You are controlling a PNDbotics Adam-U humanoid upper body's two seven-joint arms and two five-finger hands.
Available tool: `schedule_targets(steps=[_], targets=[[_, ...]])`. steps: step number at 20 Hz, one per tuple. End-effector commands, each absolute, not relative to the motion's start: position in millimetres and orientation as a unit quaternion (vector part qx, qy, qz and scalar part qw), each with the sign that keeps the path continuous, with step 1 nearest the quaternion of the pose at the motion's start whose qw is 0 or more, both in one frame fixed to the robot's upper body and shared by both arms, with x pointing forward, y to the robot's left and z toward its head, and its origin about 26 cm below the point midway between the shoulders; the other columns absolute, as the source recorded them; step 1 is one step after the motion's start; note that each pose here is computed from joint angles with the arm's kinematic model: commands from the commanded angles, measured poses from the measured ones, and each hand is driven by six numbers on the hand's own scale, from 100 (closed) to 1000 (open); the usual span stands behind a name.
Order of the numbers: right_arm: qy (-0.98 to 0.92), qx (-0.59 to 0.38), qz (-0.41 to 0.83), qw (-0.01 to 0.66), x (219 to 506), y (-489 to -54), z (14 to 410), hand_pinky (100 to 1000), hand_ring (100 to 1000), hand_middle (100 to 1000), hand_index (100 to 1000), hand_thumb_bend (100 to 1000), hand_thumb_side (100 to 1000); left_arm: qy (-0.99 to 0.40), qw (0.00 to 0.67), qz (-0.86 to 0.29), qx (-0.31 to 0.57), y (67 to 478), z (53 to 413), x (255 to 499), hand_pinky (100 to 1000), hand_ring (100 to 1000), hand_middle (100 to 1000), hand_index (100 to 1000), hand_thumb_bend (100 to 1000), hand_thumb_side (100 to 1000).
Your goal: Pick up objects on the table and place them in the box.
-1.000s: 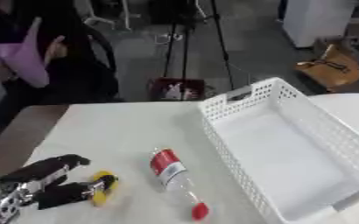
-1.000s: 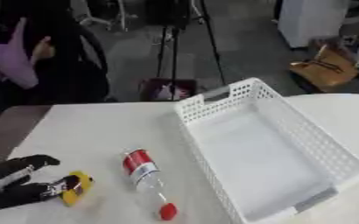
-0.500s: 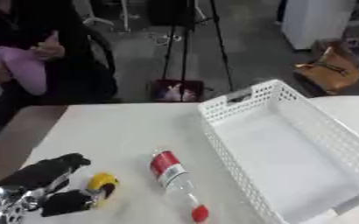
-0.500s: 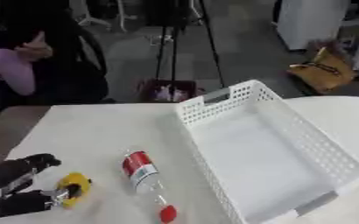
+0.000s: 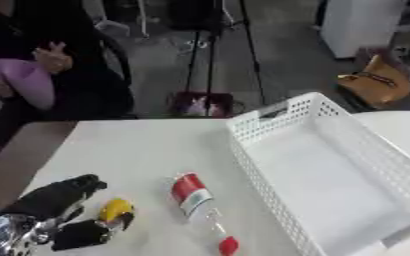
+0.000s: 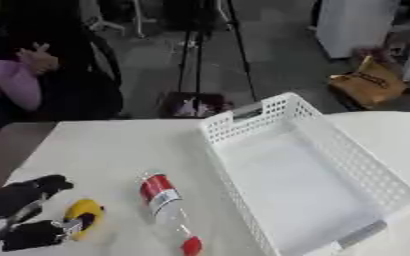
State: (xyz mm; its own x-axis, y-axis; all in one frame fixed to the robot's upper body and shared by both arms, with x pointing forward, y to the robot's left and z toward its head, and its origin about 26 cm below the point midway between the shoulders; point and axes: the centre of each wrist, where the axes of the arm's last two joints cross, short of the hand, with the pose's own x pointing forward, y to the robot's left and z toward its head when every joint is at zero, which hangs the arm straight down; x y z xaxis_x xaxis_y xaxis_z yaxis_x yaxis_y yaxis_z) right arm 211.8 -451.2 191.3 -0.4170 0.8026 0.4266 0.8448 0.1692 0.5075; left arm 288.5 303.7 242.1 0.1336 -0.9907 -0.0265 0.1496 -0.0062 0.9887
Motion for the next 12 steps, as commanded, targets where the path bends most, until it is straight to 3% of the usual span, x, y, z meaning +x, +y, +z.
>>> schedule_targets(steps=[1,12], targets=[[-0.772,-0.525,-0.358,-0.019,209.5,-450.8,201.3,660,476,615,664,100,555,-0.382,0.622,-0.477,0.489,303.9,252.5,287.1,967,1000,997,1000,443,1000],[-0.771,-0.525,-0.359,-0.019,209.0,-450.9,199.9,660,476,616,664,100,561,-0.379,0.638,-0.457,0.49,305.3,255.3,287.3,964,1000,992,1000,423,1000]])
